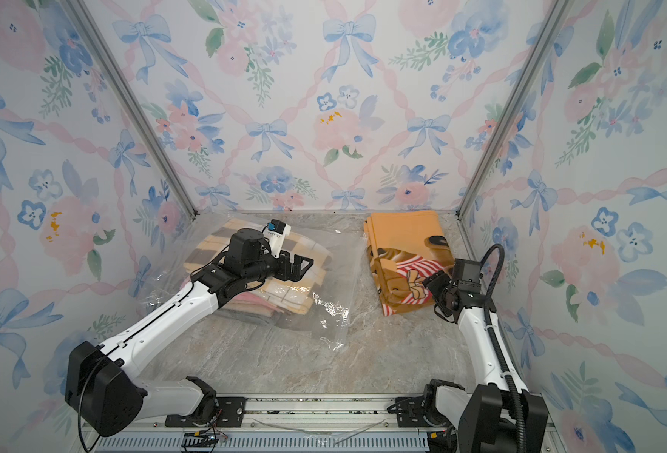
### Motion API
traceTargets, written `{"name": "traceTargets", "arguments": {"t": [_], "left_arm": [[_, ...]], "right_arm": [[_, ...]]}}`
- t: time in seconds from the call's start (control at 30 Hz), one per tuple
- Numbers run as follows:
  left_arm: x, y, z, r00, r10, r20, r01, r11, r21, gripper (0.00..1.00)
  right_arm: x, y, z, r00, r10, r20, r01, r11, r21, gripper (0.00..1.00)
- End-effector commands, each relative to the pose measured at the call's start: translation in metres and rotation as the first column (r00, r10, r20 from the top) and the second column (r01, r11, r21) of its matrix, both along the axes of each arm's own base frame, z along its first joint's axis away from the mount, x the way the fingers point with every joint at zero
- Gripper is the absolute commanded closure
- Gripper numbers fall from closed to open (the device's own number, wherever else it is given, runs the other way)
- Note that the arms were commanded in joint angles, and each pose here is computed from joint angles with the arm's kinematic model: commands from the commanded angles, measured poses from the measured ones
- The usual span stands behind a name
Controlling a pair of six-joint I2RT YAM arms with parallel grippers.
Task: Take the blanket out of the vacuum bag
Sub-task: Place the blanket at the corner of the board.
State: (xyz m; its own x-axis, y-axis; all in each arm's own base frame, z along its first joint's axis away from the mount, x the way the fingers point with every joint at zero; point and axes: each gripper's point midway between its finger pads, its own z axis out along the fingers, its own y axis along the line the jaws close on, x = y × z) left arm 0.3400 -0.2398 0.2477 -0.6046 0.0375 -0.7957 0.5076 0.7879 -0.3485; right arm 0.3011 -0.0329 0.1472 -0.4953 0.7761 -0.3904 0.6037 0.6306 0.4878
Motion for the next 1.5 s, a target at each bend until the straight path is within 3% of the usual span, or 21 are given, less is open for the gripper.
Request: {"name": "traceTargets", "arguments": {"t": [0.0, 0.1, 0.2, 0.4, 0.77, 0.93, 1.03, 1.17, 1.3, 1.47], "left_arm": [[-0.001, 0.005, 0.002, 1.0, 0.023, 0.014, -0.023, 1.0, 0.009, 0.02], [0.003, 0.003, -0.001, 1.0, 0.019, 0.012, -0.019, 1.0, 0.015, 0.02], [0.007, -0.003, -0.005, 1.0, 0.005, -0.009, -0.005, 1.0, 0.01, 0.02], [0.002, 0.003, -0.006, 1.0, 0.023, -0.006, -0.023, 1.0, 0.01, 0.02], [0.001, 0.026, -0.01, 0.998, 0.07, -0.007, -0.07, 0.997, 0.018, 0.02], [0.005, 0.025, -0.009, 0.998, 0.067, -0.011, -0.066, 0.997, 0.031, 0.02], [0.005, 0.025, -0.009, 0.998, 0.064, -0.011, -0.064, 0.998, 0.031, 0.02], [0.006, 0.022, -0.008, 0.998, 0.054, -0.014, -0.053, 0.998, 0.024, 0.02], [0.005, 0.023, -0.003, 0.998, 0.06, 0.002, -0.06, 0.998, 0.023, 0.02], [-0.003, 0.028, 0.0, 0.997, 0.076, 0.013, -0.076, 0.997, 0.011, 0.02]], "right_arm": [[-0.026, 0.003, 0.026, 0.988, 0.124, -0.092, -0.137, 0.978, -0.156, 0.21], [-0.013, 0.014, 0.041, 0.964, 0.235, -0.12, -0.257, 0.941, -0.221, 0.22], [0.012, 0.021, 0.025, 0.916, 0.33, -0.229, -0.382, 0.892, -0.24, 0.23], [0.042, 0.016, -0.041, 0.851, 0.364, -0.378, -0.467, 0.854, -0.229, 0.42], [0.004, 0.04, -0.119, 0.652, 0.42, -0.631, -0.607, 0.788, -0.104, 0.44], [0.012, 0.04, -0.086, 0.687, 0.407, -0.602, -0.609, 0.775, -0.17, 0.39], [0.029, 0.048, -0.042, 0.729, 0.414, -0.545, -0.619, 0.738, -0.267, 0.29], [0.058, 0.077, -0.011, 0.722, 0.505, -0.473, -0.667, 0.688, -0.285, 0.23], [0.093, 0.096, -0.016, 0.69, 0.548, -0.472, -0.712, 0.63, -0.31, 0.22], [0.121, 0.115, -0.05, 0.634, 0.591, -0.499, -0.763, 0.582, -0.281, 0.22]]}}
